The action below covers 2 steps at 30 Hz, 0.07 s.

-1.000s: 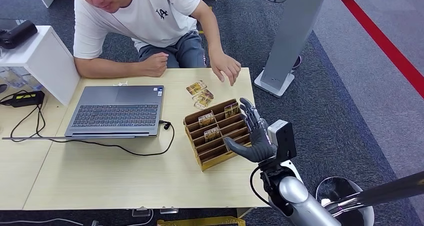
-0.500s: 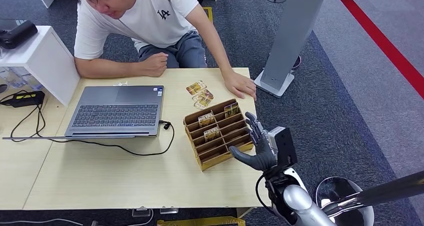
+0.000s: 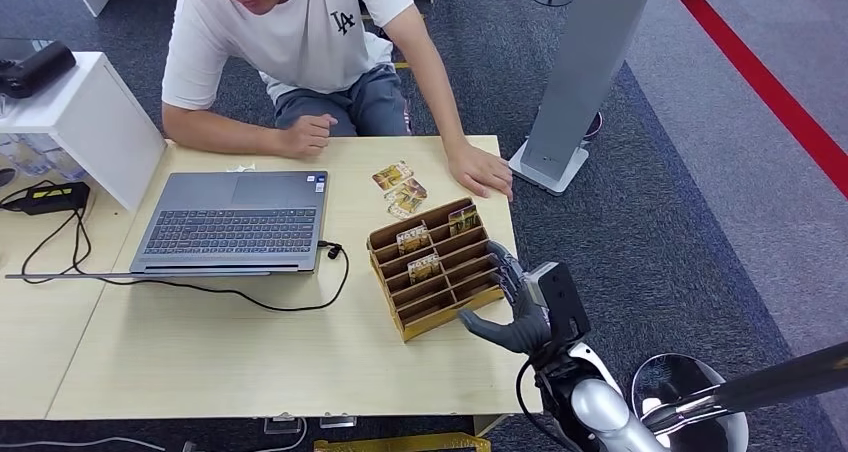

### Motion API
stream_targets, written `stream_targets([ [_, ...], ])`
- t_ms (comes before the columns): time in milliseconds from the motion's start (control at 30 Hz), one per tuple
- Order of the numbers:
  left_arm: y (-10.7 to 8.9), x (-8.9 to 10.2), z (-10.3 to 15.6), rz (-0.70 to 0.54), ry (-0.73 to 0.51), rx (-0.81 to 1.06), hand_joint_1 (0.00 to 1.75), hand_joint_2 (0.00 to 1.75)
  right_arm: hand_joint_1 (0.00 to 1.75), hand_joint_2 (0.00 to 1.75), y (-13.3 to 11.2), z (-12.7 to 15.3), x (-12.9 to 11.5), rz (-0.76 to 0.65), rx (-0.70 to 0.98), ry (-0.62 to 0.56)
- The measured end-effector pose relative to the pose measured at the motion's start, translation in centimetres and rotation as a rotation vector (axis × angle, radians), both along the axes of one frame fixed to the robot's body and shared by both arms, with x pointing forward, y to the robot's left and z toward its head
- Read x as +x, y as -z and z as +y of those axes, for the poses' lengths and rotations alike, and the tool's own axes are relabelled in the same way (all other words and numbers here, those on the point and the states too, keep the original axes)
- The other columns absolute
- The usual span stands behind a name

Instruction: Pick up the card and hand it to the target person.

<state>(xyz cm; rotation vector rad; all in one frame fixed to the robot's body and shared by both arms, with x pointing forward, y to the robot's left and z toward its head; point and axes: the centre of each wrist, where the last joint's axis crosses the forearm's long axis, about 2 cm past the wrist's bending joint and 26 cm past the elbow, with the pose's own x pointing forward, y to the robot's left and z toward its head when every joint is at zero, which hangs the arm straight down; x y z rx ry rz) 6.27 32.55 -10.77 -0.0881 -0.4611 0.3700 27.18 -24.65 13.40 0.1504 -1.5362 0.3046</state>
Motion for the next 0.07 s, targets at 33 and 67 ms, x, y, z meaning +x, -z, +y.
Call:
stream_targets([
  [33, 0.0, 0.0, -0.01, 0.0, 0.0, 0.0, 0.0, 0.0, 0.0, 1.75, 0.04, -0.04, -0.03, 0.001, -0.003, -0.001],
  [67, 0.0, 0.0, -0.01, 0.0, 0.0, 0.0, 0.0, 0.0, 0.0, 1.75, 0.05, -0.05, -0.05, 0.002, -0.004, -0.001],
])
